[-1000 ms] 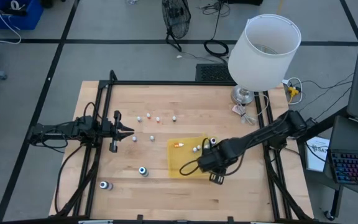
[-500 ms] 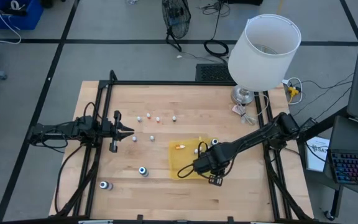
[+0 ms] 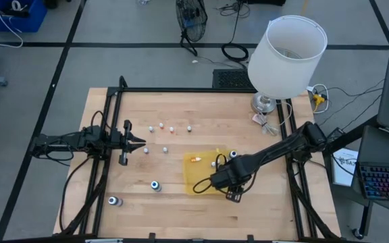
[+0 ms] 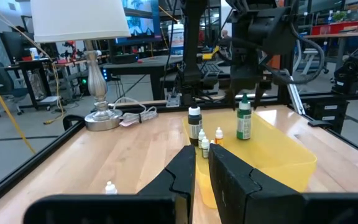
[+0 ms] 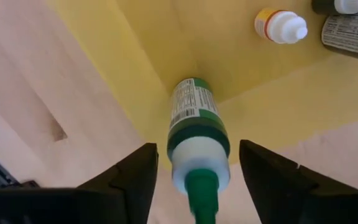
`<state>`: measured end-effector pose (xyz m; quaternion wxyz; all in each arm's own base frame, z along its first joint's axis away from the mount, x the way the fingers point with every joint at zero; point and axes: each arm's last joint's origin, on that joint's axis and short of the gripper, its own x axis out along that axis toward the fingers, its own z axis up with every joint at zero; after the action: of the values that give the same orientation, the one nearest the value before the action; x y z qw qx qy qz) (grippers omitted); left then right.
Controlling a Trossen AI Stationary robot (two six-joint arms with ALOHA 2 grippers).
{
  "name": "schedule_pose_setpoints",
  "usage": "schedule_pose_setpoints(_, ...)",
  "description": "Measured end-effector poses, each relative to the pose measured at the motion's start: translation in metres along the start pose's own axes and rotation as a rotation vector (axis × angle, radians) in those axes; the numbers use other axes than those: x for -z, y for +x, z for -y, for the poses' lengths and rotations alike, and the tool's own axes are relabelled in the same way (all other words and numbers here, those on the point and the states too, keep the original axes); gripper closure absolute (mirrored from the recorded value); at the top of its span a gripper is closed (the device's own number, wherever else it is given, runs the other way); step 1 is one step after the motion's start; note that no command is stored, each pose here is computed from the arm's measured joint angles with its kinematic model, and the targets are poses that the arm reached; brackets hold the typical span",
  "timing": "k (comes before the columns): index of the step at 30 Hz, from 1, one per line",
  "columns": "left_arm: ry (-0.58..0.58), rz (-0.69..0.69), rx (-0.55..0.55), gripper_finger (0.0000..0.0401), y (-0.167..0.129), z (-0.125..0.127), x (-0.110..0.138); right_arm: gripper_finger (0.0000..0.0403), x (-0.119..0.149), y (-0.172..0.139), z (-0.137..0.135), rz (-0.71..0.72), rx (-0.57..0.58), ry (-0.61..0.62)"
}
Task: Pick & Place food coloring
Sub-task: Put the left small black food coloring bottle into the yellow bin
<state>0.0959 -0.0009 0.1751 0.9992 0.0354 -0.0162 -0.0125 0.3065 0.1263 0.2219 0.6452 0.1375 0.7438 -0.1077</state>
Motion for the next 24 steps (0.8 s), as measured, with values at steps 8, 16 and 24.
schedule_pose_setpoints(8, 0.0, 0.0, 0.0, 0.035, 0.0, 0.0, 0.0, 0.0208, 0.013, -0.028, 0.008, 0.084, -0.059, 0.041)
schedule_pose_setpoints(16, 0.0, 0.0, 0.0, 0.035, 0.0, 0.0, 0.0, 0.0212, 0.044, -0.074, 0.025, 0.354, -0.041, 0.071)
schedule_pose_setpoints(24, 0.0, 0.0, 0.0, 0.035, 0.0, 0.0, 0.0, 0.0217, 0.099, -0.109, 0.038, 0.762, 0.114, 0.013)
